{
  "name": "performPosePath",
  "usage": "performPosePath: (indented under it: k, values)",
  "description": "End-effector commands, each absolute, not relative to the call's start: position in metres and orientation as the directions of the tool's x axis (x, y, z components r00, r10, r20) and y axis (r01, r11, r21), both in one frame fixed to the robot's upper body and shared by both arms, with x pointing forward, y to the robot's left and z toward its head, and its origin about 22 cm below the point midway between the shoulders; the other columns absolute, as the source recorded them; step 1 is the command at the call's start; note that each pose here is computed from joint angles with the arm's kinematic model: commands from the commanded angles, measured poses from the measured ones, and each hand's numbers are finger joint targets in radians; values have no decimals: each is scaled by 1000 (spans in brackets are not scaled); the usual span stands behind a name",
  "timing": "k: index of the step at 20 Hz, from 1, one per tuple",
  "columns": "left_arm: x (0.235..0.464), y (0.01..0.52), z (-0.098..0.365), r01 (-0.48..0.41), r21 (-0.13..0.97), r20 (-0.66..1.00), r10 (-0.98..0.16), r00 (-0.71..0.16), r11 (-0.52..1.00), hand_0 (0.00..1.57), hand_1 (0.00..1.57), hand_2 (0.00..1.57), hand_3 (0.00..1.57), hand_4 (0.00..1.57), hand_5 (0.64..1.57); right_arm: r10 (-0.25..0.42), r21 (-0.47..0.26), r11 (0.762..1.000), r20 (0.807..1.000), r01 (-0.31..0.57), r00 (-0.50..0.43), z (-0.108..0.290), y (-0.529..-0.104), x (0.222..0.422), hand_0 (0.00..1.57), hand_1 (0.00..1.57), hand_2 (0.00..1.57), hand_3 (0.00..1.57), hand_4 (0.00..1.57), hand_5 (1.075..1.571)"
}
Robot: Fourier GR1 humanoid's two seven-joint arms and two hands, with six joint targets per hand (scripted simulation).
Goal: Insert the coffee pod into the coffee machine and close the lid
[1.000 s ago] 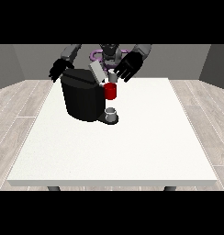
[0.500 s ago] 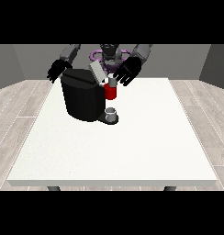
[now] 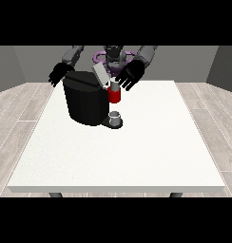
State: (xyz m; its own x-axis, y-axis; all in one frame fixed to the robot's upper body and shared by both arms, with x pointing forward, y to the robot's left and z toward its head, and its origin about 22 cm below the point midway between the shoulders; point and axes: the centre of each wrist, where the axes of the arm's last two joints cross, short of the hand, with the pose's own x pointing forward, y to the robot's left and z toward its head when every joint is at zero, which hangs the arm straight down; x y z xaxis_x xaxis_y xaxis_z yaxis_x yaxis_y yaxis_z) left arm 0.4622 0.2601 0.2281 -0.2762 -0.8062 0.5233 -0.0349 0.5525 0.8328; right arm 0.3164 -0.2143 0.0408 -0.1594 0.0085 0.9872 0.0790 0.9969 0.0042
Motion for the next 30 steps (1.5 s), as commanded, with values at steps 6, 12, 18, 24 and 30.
performPosePath:
  k: [6, 12, 18, 24, 30]
  values:
    - [463, 255, 230, -24, 840, 516, -813, -268, 541, 1185, 1185, 1250, 1184, 491, 1571, 19, -2, 996, 984, 94, -175, 39, -232, 316, 0, 0, 0, 0, 448, 1571]
    - [464, 247, 210, 16, 841, 523, -804, -282, 541, 1221, 1221, 1265, 1171, 485, 1571, 27, -9, 994, 987, 113, -161, 35, -227, 317, 0, 0, 0, 0, 446, 1571]
    - [465, 249, 225, 0, 839, 527, -813, -246, 544, 1161, 1161, 1195, 1058, 457, 1571, 18, -5, 996, 989, 87, -145, 37, -229, 317, 0, 0, 0, 0, 366, 1571]
    - [463, 268, 219, -17, 861, 490, -836, -247, 509, 1085, 1085, 1132, 956, 403, 1571, 1, 12, 997, 985, 73, -175, 41, -213, 315, 0, 0, 0, 0, 438, 1571]
    - [465, 242, 222, -35, 867, 471, -840, -270, 497, 1073, 1073, 1125, 967, 364, 1571, 7, 7, 997, 985, 78, -174, 40, -211, 320, 0, 0, 0, 0, 458, 1571]
